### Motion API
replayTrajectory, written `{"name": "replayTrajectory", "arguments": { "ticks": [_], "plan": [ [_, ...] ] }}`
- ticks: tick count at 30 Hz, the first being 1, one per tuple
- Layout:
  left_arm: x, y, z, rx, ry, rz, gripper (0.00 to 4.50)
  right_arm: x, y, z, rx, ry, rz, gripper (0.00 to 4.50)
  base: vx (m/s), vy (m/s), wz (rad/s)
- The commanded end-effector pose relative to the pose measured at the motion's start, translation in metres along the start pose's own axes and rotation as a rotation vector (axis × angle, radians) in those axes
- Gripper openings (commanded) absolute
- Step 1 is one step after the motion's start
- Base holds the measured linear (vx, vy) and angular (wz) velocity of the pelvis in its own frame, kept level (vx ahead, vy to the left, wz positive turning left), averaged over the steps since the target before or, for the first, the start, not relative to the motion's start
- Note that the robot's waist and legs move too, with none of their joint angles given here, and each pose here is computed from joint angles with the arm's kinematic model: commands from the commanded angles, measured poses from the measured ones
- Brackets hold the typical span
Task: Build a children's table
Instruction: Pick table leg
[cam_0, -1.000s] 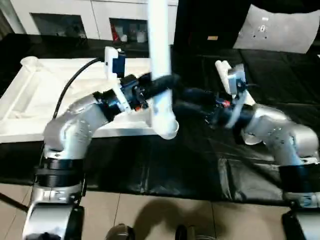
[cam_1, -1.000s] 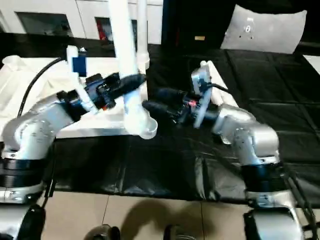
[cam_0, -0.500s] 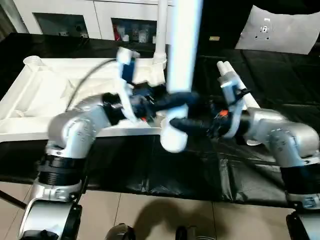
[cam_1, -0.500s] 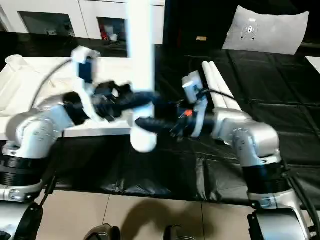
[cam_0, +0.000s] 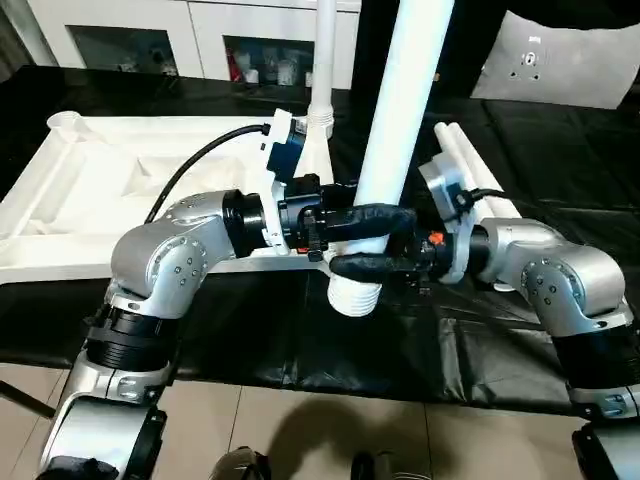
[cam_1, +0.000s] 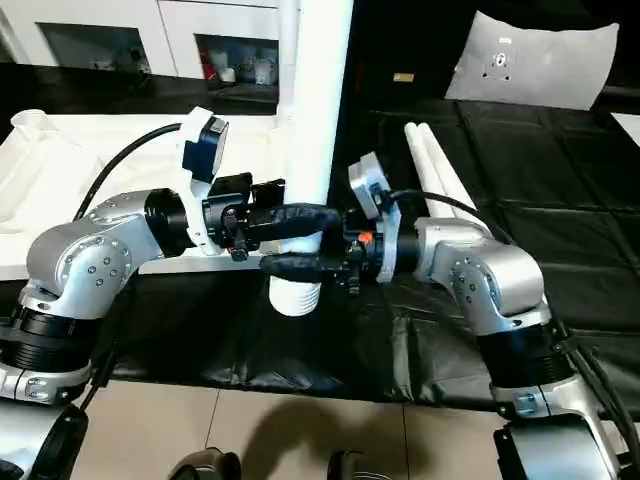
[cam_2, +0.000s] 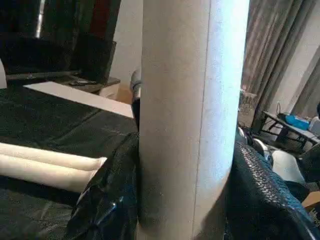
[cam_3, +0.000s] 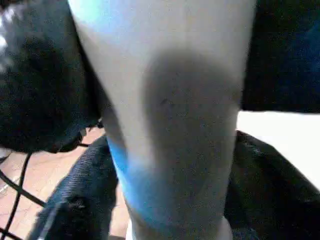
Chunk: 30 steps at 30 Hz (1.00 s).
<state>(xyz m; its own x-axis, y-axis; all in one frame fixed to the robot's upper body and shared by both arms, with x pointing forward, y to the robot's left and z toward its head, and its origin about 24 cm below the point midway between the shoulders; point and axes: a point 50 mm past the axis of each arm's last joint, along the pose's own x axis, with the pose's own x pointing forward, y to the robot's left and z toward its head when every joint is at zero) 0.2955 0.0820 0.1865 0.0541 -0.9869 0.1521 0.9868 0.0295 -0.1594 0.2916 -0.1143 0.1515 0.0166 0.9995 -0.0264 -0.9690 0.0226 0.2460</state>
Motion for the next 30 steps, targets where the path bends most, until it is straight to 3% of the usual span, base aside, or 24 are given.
{"name": "replayTrajectory", "arguments": {
  "ticks": [1, 2, 3, 12, 24, 25, 30],
  "plan": [
    [0.0043, -0.0046, 0.0076, 0.054, 0.006, -0.035, 1.93, 0.0000, 0.0005, 0.0036, -0.027, 0.011, 0.007, 3.06, 0.000, 0.000, 0.00],
    [0.0043, -0.0046, 0.0076, 0.054, 0.006, -0.035, 1.93, 0.0000, 0.0005, 0.0036, -0.027, 0.011, 0.007, 3.06, 0.000, 0.000, 0.00],
    [0.0052, -0.0052, 0.0077, 0.056, 0.008, -0.040, 1.93, 0.0003, 0.0001, 0.0033, -0.024, 0.007, 0.009, 2.72, 0.000, 0.000, 0.00],
    [0.0082, -0.0065, 0.0068, 0.061, 0.009, -0.048, 1.93, 0.0025, -0.0009, 0.0037, -0.016, -0.016, 0.017, 2.04, 0.000, 0.000, 0.00],
    [0.0098, -0.0053, 0.0045, 0.073, 0.041, -0.023, 1.91, 0.0032, 0.0003, 0.0002, -0.008, -0.016, 0.022, 1.96, 0.000, 0.000, 0.00],
    [0.0100, -0.0059, 0.0045, 0.071, 0.040, -0.029, 2.47, 0.0032, 0.0003, -0.0004, -0.008, -0.016, 0.021, 1.96, 0.000, 0.000, 0.00],
    [0.0118, -0.0097, 0.0040, 0.073, 0.052, -0.045, 2.95, 0.0045, 0.0009, -0.0037, -0.004, -0.014, 0.016, 1.93, 0.000, 0.000, 0.00]
  ]
}}
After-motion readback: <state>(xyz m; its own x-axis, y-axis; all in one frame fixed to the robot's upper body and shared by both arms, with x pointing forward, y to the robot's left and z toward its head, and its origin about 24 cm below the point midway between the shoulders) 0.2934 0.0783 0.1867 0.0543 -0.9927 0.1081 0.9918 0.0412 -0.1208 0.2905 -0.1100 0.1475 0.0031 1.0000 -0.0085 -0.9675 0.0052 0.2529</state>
